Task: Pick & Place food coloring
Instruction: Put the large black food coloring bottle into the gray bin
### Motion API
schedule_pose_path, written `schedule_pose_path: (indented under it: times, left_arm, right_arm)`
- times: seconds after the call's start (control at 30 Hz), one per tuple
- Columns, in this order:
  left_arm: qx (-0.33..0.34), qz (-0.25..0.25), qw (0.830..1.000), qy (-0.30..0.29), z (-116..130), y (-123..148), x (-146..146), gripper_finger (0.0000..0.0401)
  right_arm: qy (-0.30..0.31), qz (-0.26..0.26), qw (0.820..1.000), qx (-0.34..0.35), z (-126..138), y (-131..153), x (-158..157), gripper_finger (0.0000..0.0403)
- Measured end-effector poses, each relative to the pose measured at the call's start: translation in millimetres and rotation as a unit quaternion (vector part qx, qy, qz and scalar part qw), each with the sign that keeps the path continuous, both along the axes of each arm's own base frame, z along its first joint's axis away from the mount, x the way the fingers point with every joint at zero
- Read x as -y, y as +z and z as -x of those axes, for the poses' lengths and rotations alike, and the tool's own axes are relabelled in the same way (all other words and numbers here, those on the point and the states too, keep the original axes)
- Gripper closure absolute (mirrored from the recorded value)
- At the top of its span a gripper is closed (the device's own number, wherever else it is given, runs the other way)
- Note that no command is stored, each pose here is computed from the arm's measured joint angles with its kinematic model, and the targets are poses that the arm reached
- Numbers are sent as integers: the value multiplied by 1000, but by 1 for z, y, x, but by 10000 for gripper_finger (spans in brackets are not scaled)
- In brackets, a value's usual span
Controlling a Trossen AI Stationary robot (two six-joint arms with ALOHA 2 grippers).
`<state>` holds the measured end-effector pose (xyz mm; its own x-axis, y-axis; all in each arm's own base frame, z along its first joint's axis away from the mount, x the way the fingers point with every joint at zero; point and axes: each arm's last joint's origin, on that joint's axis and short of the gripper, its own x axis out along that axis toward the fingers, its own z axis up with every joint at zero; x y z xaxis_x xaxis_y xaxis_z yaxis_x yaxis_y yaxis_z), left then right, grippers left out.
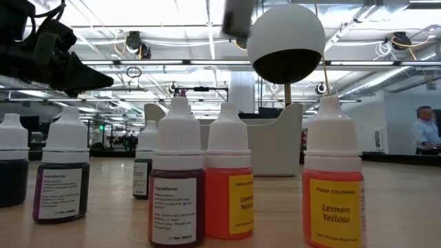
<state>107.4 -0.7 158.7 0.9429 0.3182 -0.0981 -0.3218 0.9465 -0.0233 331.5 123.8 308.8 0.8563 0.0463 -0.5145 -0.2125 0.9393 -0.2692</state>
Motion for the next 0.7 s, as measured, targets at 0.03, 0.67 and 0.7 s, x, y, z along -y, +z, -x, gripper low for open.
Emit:
schedule_pose_path:
  times: [0.03, 0.67, 0.7]
  left_arm:
    - [-1, -4, 1000, 0, 0, 0, 0, 368]
    - [-4, -9, 1000, -1, 0, 0, 0, 368]
    - [-4, -10, 1000, -1, 0, 0, 0, 368]
  right_arm:
    - [-1, 5, 1000, 5, -9, -6, 2, 291]
    - [-64, 7, 998, -4, -77, -84, 42, 291]
    - [-66, 4, 998, -8, -78, -86, 44, 291]
